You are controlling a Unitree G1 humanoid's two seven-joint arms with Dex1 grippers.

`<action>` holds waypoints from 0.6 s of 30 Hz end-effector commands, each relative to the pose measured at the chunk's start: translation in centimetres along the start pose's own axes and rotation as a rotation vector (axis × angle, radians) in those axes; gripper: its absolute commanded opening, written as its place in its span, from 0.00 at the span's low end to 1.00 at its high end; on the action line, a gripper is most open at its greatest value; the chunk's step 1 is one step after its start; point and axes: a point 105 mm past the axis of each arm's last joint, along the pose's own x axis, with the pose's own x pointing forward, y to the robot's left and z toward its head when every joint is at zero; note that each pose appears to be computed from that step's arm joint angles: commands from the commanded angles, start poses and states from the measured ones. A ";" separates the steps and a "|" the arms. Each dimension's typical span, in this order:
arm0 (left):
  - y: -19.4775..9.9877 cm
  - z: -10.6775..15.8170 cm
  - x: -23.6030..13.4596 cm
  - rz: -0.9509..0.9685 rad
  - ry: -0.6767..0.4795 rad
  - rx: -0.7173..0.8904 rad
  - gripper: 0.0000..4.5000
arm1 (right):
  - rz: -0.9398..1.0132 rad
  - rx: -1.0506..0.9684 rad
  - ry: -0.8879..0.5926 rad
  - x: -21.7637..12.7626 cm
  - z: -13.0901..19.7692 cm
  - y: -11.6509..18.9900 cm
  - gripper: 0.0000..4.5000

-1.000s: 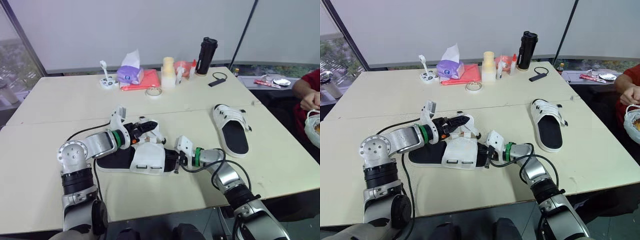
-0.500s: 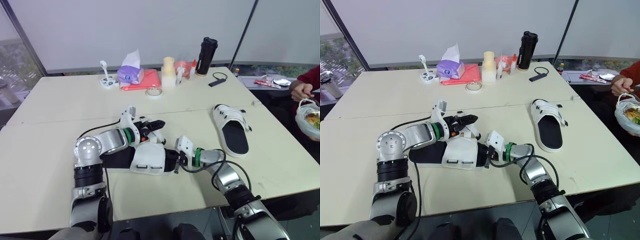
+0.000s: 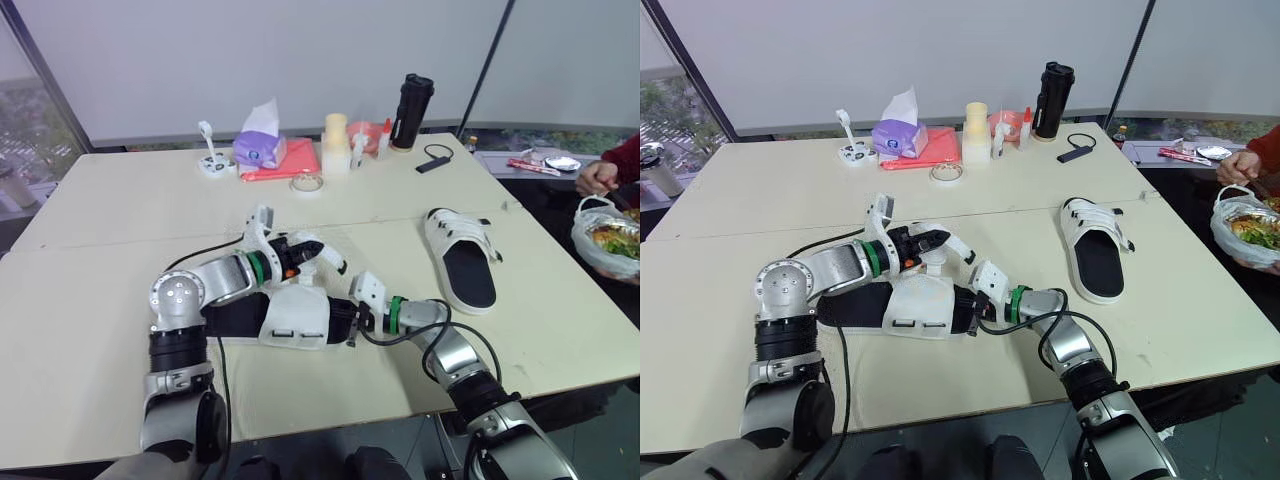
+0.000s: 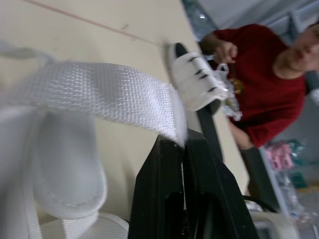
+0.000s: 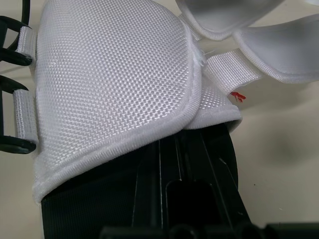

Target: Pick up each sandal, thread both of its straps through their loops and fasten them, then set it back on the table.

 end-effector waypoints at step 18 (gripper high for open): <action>0.1 -2.7 -10.1 -0.347 0.584 0.486 0.02 | 0.022 0.076 0.147 0.5 -4.0 1.3 0.00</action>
